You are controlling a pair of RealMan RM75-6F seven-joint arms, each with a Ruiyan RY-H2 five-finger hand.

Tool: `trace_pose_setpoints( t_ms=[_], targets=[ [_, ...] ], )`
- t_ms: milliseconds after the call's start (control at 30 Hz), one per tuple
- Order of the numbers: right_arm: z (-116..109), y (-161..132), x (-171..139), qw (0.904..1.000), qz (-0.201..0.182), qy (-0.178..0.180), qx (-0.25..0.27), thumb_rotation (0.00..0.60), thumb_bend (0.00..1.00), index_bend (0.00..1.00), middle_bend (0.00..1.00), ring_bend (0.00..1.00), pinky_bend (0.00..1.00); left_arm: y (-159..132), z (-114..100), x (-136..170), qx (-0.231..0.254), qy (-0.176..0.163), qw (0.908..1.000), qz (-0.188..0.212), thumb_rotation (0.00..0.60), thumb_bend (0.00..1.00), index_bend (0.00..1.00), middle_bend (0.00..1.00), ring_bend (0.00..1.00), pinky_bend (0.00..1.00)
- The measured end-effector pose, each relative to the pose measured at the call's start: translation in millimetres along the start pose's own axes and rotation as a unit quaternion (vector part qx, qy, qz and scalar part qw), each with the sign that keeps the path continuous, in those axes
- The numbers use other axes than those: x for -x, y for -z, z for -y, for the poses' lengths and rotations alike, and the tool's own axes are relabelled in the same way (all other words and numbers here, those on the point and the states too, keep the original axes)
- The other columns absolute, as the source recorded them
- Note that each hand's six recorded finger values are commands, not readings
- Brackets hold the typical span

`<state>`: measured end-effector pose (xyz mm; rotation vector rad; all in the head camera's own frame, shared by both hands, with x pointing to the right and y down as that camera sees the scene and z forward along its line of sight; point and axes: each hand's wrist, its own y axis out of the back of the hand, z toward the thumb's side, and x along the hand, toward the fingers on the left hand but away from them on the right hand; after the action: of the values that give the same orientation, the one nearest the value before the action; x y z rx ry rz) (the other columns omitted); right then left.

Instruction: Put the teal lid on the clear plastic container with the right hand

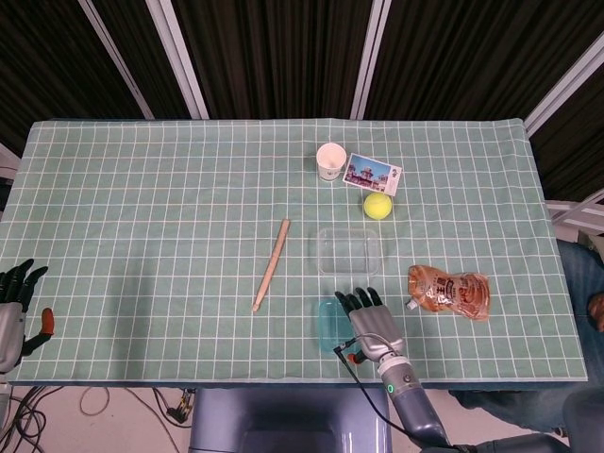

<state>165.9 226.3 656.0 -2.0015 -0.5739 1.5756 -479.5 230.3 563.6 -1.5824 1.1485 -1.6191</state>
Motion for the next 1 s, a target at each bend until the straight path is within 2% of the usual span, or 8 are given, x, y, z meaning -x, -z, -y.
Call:
trace_pose_setpoints(
  t_ms=[600,1000],
  targets=[
    [-69.8,34.8,-21.6,0.9987,0.014,0.049,0.010,0.600,0.24,0.03,0.33,0.02,0.00,0.0,-1.2,-0.5,0.000,-0.005,1.0000,-0.001,0.600,0.57,0.11,0.00,0.00,0.00],
    [-122.6,40.5,4.9,0.9991,0.025,0.034,-0.010,0.600,0.24,0.03,0.33,0.02,0.00,0.8,-3.1,-4.0,0.004,-0.014,0.9999,-0.007,0.600,0.57,0.11,0.00,0.00,0.00]
  ],
)
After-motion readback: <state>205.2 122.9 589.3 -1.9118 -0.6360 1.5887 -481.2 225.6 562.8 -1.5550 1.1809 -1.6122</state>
